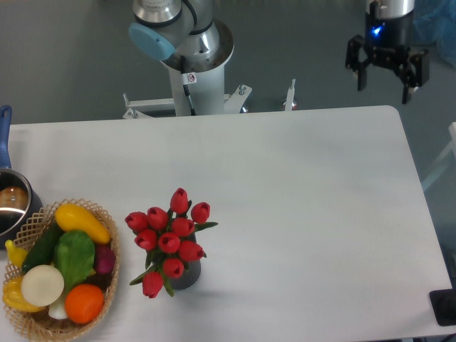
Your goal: Insert the flowers into the vase
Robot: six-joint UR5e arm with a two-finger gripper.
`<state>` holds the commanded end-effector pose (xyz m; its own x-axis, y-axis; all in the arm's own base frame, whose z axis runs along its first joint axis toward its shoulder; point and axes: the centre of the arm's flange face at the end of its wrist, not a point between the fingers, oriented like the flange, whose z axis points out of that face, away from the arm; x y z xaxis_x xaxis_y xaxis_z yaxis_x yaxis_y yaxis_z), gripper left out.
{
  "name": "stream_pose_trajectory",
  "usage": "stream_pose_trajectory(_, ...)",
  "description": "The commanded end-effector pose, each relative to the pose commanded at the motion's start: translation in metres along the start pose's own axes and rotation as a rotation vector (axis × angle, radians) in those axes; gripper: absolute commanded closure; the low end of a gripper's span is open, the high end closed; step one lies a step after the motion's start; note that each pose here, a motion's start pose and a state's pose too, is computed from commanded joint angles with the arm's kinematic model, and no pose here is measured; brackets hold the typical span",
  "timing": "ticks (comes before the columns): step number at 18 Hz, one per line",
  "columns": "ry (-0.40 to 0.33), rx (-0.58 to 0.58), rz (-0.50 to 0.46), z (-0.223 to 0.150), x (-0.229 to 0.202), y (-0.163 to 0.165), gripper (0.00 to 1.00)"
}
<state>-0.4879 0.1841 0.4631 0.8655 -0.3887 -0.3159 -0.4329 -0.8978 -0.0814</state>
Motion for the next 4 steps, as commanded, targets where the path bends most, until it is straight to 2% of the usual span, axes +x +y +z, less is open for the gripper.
stream_pose_trajectory(4,-0.004,0.005,-0.001,-0.0026,0.0018,-0.001,0.0)
